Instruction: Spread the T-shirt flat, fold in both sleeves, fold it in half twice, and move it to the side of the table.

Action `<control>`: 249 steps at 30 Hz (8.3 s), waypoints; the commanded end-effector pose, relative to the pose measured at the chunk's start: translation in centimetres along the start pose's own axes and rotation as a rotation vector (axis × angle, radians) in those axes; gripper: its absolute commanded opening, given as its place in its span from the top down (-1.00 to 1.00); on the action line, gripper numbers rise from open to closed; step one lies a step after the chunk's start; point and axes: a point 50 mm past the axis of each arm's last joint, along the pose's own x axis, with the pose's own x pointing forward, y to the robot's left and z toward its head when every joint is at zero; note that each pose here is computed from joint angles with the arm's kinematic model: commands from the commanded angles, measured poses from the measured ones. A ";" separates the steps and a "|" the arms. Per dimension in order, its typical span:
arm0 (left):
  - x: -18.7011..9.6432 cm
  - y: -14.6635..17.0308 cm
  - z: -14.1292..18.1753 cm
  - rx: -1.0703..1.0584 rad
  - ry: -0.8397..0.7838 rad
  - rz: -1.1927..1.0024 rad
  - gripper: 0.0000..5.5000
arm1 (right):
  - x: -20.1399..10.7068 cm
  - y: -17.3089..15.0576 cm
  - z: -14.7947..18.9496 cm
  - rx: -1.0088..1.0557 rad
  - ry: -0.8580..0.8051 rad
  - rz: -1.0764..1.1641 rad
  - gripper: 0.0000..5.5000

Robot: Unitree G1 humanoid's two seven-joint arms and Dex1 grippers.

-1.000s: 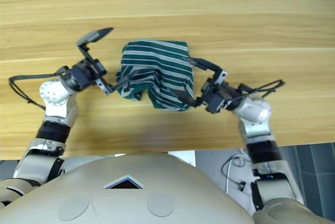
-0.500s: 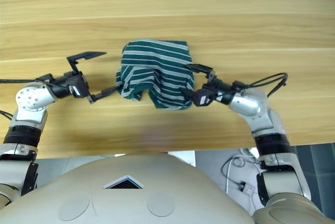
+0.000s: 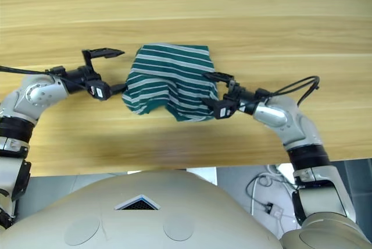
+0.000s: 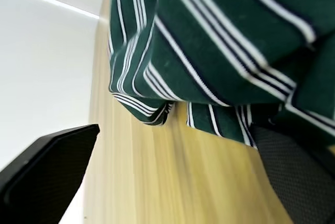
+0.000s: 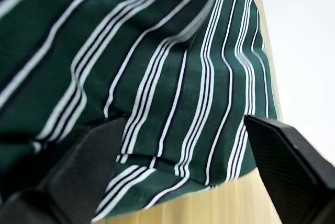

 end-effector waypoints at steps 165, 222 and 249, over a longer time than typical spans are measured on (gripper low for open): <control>-9.1 8.1 -4.5 -0.195 0.382 -0.392 0.99 | -7.6 -13.4 -7.2 -0.062 0.614 0.383 1.00; -9.1 -4.4 7.6 -0.471 -0.137 -0.212 0.53 | -7.5 -0.1 3.4 0.152 -0.022 0.217 0.20; -7.3 -1.2 -1.7 -0.154 0.321 0.181 0.36 | -5.5 -4.8 -5.1 -0.032 0.480 -0.237 -0.96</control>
